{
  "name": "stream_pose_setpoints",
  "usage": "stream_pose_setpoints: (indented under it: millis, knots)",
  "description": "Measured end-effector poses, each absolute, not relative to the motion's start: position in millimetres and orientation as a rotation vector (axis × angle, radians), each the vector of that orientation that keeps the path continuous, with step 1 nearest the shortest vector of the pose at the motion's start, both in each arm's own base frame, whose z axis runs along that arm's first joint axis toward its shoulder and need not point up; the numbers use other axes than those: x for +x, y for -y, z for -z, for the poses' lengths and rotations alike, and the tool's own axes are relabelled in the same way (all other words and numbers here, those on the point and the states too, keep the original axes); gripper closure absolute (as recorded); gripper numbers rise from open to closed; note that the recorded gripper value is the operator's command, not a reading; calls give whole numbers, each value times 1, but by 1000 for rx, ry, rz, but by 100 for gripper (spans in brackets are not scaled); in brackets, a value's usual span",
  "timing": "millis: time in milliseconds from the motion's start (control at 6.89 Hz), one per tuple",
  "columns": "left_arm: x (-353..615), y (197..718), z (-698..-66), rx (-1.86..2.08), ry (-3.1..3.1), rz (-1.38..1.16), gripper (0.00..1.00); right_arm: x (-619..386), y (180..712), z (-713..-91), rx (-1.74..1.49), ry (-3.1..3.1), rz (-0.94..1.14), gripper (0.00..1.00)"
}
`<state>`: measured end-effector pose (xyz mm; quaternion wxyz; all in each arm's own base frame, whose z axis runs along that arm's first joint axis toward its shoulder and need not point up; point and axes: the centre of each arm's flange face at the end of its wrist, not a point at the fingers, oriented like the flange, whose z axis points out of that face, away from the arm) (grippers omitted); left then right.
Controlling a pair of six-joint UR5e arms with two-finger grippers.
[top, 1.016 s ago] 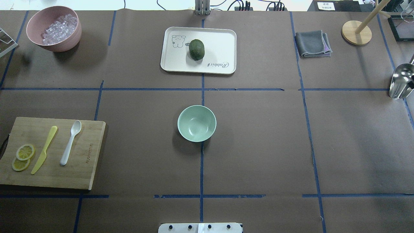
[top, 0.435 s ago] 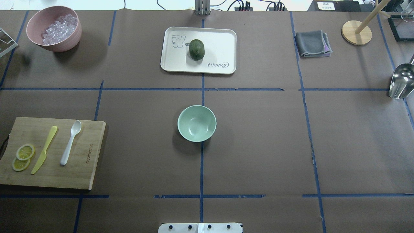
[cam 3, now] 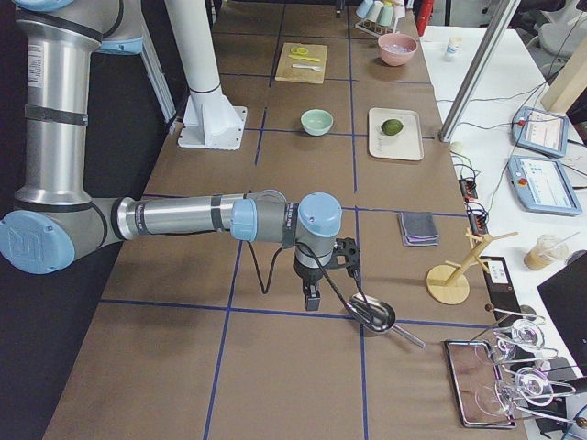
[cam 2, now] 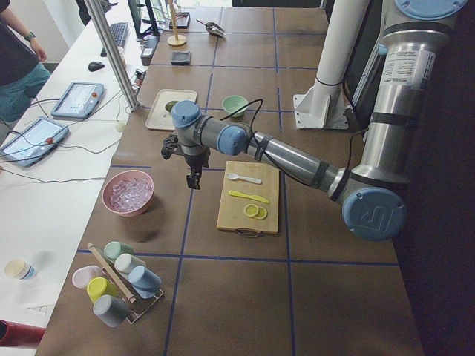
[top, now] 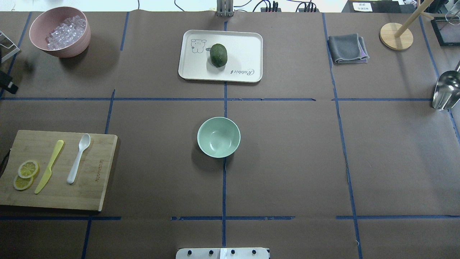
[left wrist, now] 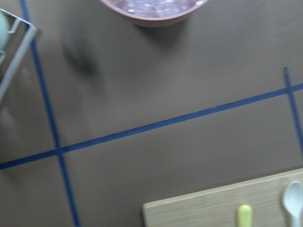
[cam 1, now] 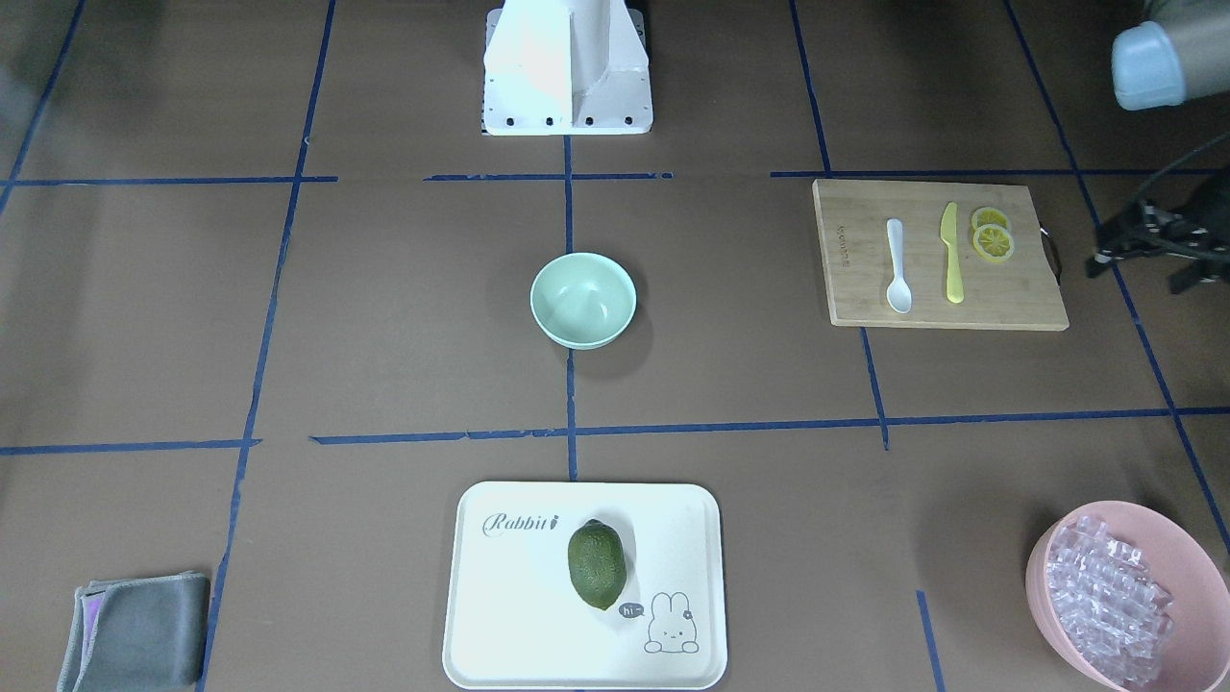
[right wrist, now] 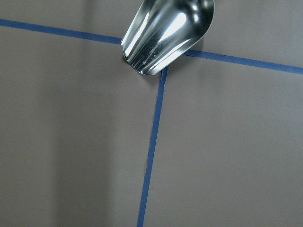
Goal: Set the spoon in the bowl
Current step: 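Move the left gripper over the white spoon on the cutting board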
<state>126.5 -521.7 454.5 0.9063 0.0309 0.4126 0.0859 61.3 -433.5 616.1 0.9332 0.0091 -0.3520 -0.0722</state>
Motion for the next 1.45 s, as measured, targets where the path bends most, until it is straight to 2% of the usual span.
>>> stream_pose_setpoints:
  millis: [290,1016,1452]
  knots:
    - [188,494,-447,44,-856,-171,0,61,434,-615,20,720,145,0]
    - [289,418,-479,105,-800,-231,1,62,433,-615,20,720,145,0]
    - [311,406,-485,89,-793,-276,18,62,432,-617,17,720,146,0]
